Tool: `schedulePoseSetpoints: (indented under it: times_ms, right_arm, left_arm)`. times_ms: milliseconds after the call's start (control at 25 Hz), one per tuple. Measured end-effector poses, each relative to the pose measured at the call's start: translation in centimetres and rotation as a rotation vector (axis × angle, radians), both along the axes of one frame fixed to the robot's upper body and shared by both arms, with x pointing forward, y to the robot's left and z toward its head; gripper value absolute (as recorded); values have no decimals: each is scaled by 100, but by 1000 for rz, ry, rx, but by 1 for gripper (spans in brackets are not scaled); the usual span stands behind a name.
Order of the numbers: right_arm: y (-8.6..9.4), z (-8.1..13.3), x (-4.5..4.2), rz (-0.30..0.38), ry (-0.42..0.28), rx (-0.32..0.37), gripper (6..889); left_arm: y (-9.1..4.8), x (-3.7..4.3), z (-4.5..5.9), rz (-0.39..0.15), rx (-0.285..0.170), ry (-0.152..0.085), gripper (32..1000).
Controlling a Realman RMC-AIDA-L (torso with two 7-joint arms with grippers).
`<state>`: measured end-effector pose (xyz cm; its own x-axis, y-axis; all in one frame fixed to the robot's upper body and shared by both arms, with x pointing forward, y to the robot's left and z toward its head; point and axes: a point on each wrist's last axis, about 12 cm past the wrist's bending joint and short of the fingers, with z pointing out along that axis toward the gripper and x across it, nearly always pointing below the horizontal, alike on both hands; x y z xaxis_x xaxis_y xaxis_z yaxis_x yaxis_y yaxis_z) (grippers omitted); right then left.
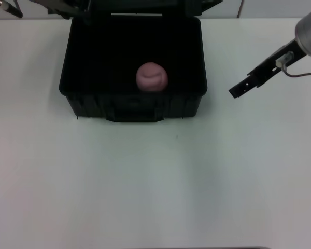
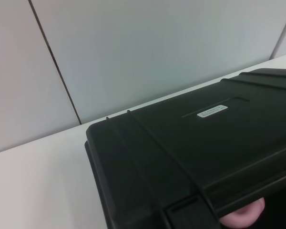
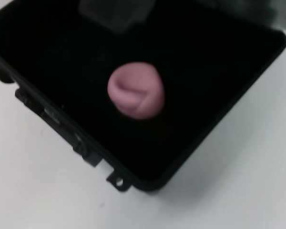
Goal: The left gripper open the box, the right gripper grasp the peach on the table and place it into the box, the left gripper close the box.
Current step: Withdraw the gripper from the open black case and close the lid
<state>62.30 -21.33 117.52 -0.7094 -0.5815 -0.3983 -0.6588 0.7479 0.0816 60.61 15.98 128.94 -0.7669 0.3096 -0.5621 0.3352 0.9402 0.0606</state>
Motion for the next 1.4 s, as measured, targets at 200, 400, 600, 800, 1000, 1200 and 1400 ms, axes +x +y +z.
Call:
schedulePoseSetpoints:
  times_ms: [200, 400, 600, 800, 1000, 1200, 1400]
  right_arm:
    - [-89, 2, -34, -24, 49, -47, 857]
    - [-168, -20, -87, -32, 101, -123, 857]
    - [-234, -70, -150, -36, 160, -189, 857]
    - [-279, -114, -180, -43, 192, -233, 857]
    - [-285, -138, -198, -42, 210, -241, 857]
    - [-282, -152, -205, -41, 226, -241, 857]
    - [-283, -154, -203, -43, 224, -240, 857]
  left_arm:
    - [0, 0, 0, 0, 0, 0, 400]
    - [-2, 1, 2, 0, 0, -1, 401]
    - [-13, 3, 14, -3, 0, -4, 402]
    - [-16, 3, 17, -4, 1, -4, 403]
    - [-19, 4, 20, -5, 1, -5, 404]
    - [-21, 3, 17, -5, 0, -5, 405]
    - [-21, 2, 15, -5, 0, -4, 406]
